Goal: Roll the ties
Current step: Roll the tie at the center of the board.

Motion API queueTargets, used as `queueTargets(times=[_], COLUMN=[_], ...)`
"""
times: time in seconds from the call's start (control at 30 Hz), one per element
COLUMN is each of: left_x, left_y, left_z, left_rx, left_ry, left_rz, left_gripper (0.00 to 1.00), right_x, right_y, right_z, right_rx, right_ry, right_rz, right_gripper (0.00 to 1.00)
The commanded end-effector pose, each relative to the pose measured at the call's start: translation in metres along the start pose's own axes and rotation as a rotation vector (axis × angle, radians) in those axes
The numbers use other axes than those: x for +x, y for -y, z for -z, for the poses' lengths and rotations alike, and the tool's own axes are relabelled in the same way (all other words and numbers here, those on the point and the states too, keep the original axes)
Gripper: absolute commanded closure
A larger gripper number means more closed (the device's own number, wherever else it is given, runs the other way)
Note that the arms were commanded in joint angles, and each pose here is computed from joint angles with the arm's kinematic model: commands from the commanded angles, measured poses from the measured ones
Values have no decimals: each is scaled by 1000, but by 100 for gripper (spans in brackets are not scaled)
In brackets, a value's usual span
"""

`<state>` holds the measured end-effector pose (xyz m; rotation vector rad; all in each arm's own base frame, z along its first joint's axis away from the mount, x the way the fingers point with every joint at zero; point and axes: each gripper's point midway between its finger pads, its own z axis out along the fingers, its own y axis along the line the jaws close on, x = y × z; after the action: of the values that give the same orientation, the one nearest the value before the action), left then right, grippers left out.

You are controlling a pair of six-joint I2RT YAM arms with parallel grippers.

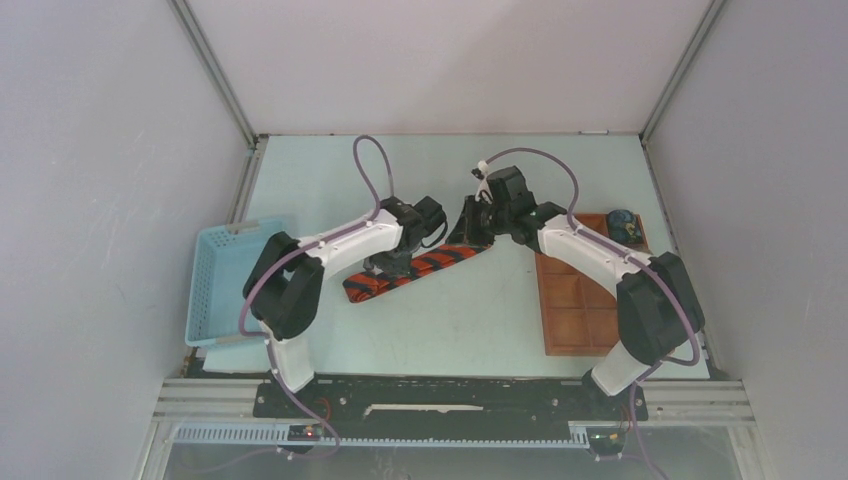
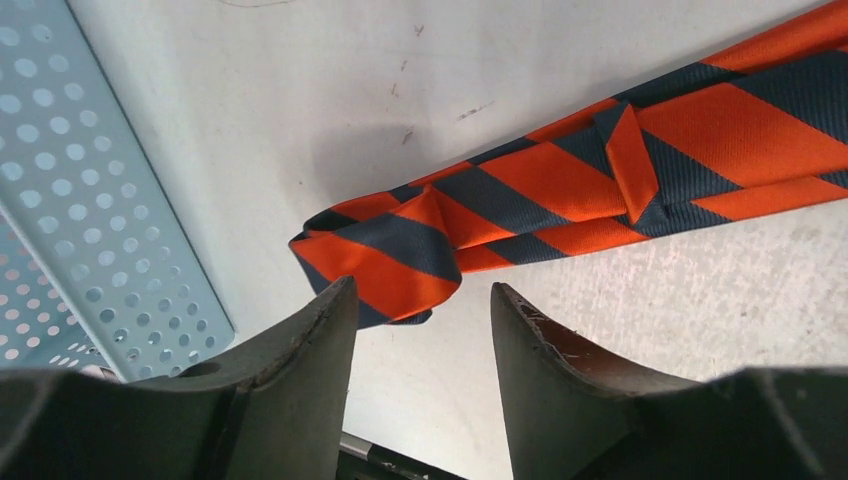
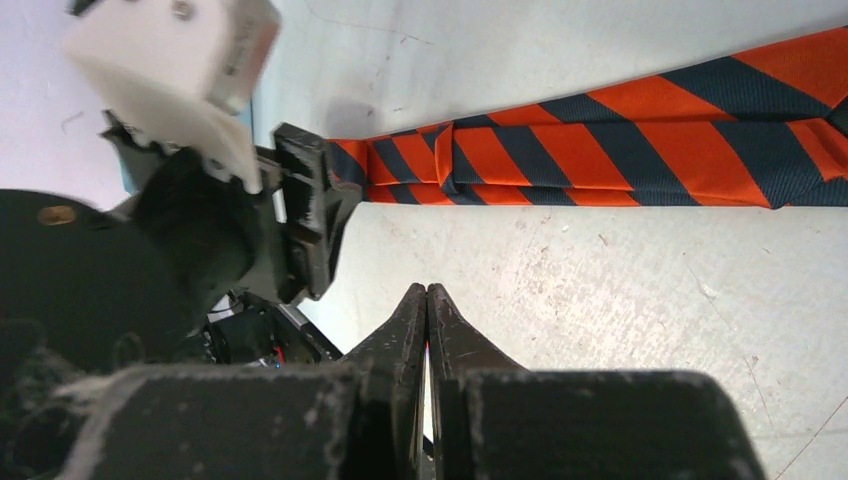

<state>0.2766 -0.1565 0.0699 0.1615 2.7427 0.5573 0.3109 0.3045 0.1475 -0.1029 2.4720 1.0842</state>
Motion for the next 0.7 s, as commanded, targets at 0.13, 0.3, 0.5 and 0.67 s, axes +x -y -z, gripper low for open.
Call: queueTargets(times=[0.13, 0.3, 0.5, 0.67], left_x=[-25, -34, -37, -35], left_y=[-49, -87, -110, -106], left_z=[34, 27, -7, -37], left_rx=[23, 60, 136, 209], left_ry=[162, 152, 50, -53], left_rz=[140, 210, 272, 281], left_gripper=[45, 48, 65, 73], right_x=[10, 41, 88, 116], right_y=[-19, -41, -71, -93], right_z=[2, -22, -65, -100], right_rx=[73, 66, -28, -101], right_ry=[68, 38, -26, -69], right_rz=[109, 196, 266, 292], right_gripper=[97, 97, 98, 100])
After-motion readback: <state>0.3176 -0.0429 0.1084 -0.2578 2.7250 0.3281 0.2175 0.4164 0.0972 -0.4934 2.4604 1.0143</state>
